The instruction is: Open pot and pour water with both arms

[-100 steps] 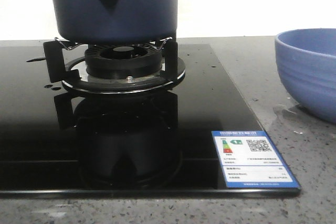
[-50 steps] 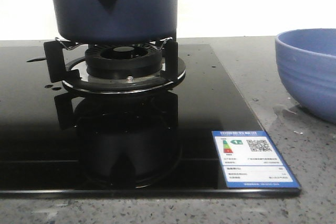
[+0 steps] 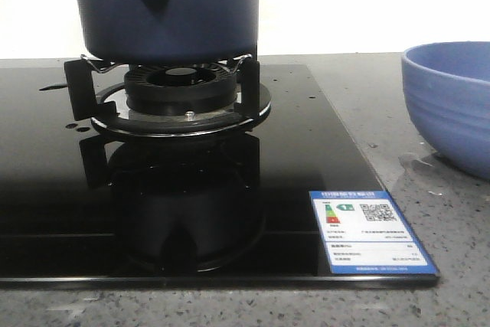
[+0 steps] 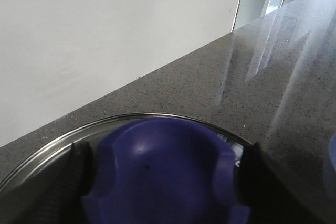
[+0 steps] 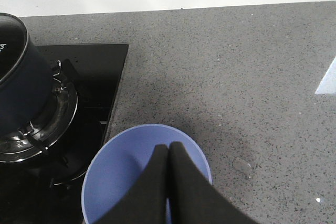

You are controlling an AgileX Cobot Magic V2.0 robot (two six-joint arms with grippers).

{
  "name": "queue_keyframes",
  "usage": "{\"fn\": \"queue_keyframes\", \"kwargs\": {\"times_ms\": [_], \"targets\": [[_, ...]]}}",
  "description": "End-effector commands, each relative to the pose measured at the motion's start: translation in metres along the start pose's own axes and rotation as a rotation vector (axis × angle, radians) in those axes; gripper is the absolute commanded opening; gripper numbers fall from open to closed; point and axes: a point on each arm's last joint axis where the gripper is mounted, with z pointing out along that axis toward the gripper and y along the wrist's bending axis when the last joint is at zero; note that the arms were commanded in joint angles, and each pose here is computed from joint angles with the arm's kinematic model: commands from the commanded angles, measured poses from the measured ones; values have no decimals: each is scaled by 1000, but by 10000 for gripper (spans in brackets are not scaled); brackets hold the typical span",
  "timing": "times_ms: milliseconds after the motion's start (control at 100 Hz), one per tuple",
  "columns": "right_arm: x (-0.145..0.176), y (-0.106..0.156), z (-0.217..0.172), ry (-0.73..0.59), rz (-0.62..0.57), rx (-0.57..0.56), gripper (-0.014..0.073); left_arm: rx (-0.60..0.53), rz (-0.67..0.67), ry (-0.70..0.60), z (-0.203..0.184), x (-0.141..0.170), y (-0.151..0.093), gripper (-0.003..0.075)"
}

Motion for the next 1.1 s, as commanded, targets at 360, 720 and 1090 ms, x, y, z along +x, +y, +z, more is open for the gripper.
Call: {"fn": "queue_keyframes", "kwargs": {"times_ms": [360,720,1090], "targets": [[1,-1,-2,-158,-52,18,-63,-107,105,-276,-98,-80,-41,451],[94,-1,-4,-385,-119,-45,-63,-318,145,-378,-213,-18,-105,-22],[146,-4,-19,-544,-128,-52,-63,-442,174,-507,-265,65,-135,-20]]}}
